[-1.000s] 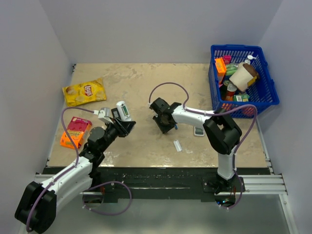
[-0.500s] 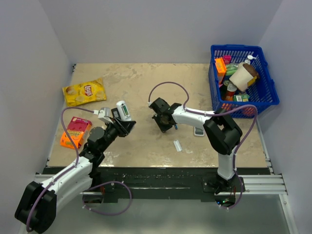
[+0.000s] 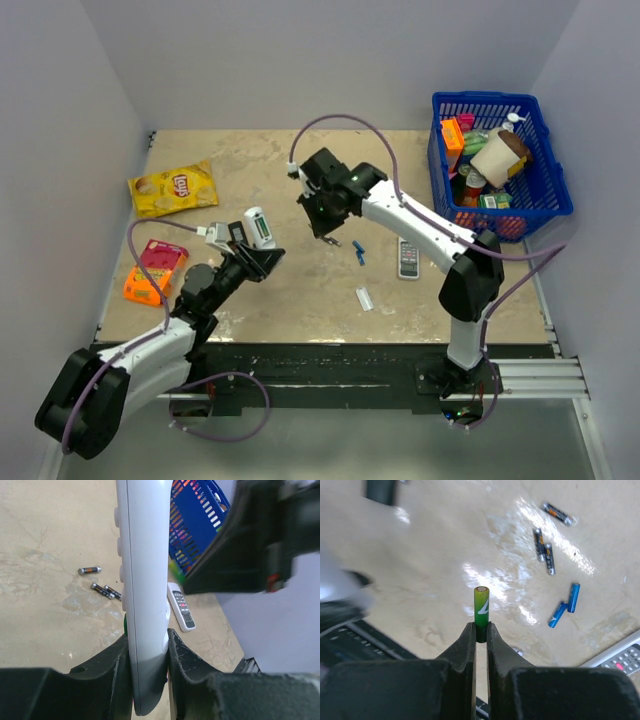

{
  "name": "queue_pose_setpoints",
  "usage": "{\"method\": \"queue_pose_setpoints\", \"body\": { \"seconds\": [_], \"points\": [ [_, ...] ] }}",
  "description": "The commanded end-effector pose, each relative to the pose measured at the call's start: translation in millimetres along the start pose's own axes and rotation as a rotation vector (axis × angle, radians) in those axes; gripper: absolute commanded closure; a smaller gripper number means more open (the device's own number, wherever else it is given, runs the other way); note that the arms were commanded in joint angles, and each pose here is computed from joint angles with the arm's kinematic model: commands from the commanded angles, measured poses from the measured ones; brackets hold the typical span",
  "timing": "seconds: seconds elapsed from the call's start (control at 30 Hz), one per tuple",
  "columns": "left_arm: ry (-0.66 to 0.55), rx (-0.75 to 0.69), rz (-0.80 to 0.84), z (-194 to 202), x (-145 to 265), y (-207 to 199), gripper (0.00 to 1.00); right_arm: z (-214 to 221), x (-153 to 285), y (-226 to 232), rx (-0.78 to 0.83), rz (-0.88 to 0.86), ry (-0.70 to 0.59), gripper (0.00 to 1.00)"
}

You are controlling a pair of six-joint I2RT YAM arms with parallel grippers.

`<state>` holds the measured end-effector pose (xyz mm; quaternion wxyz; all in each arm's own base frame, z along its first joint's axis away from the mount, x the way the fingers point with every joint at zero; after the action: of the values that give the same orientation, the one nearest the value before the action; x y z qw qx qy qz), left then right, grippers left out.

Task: Load the batteries into the remote control
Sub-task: Pick up the battery from the center of the board, then load the battery into the remote control.

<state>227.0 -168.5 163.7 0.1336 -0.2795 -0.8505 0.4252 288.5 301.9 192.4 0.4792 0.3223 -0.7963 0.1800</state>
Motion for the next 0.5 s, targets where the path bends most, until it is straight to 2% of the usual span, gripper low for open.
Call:
{"method": "queue_pose_setpoints", "body": {
  "seconds": [0.0,0.2,0.33,0.47],
  "points": [
    [-0.073,0.056,0.126,-12,-2,-20,1.00,-15,68,24,-0.019,-0.154,-0.026,1.00],
    [-0.072,0.111,0.154,-8,-5,-26,1.00,-36,94,44,-0.078,-0.290,-0.070,1.00],
    [-0.036,0.134,0.216,1,-7,-36,1.00,-39,87,59,-0.103,-0.396,-0.023,1.00],
    [-0.021,0.137,0.240,6,-9,-41,1.00,-45,87,62,-0.117,-0.411,-0.048,1.00]
  ]
}}
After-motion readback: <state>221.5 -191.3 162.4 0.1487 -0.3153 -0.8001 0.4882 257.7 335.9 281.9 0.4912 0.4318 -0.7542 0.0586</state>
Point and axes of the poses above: each gripper's point midway between its finger pads, its own x axis back along the fingers, its own y axis along the line the jaws close on, z = x × y, the point moved 4 cm from there along x, back along the fingers, and after that the axes turned 7 degrees about x, right-handed, at the moved point
